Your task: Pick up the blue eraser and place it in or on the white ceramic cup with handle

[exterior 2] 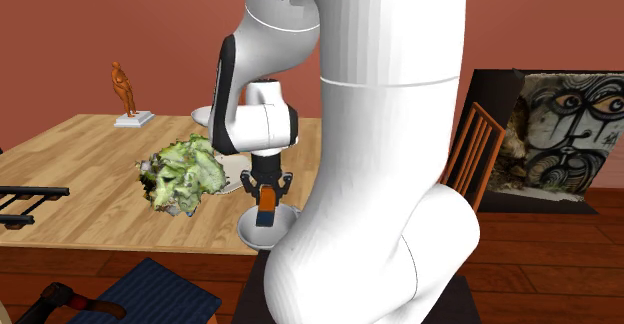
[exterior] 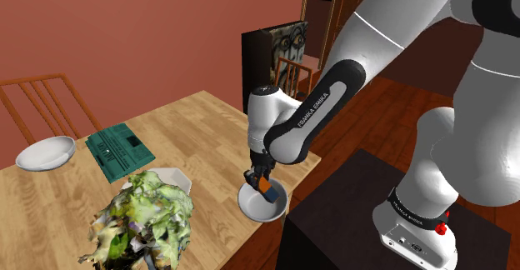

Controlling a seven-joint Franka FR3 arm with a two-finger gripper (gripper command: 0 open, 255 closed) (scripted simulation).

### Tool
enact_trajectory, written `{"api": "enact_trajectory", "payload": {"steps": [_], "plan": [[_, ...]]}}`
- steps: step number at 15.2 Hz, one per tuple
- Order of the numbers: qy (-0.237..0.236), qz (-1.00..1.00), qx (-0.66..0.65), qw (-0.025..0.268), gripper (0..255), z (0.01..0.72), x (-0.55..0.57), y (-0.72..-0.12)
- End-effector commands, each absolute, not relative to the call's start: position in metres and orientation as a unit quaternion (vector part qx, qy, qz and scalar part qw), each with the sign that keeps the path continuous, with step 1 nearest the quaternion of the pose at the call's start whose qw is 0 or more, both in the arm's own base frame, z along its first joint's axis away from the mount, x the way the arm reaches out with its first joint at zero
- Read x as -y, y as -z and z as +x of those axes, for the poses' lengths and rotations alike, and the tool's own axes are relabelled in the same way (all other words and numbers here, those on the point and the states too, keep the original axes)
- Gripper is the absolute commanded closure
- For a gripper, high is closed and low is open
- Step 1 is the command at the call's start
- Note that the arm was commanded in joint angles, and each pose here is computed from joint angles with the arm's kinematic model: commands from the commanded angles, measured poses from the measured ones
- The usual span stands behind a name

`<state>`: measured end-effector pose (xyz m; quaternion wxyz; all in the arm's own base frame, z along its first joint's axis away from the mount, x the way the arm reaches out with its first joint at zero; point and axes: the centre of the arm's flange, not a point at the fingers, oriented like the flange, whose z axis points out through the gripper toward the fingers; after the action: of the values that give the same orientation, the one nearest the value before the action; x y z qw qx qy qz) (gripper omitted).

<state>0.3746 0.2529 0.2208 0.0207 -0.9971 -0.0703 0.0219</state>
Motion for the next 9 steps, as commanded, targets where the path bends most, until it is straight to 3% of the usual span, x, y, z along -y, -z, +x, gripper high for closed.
{"api": "enact_trajectory", "payload": {"steps": [1, 9], "plan": [[-0.022, -0.997, 0.07, 0.021, 255, 0.375, -0.253, -0.21], [-0.022, -0.997, 0.07, 0.021, 255, 0.375, -0.253, -0.166]]}}
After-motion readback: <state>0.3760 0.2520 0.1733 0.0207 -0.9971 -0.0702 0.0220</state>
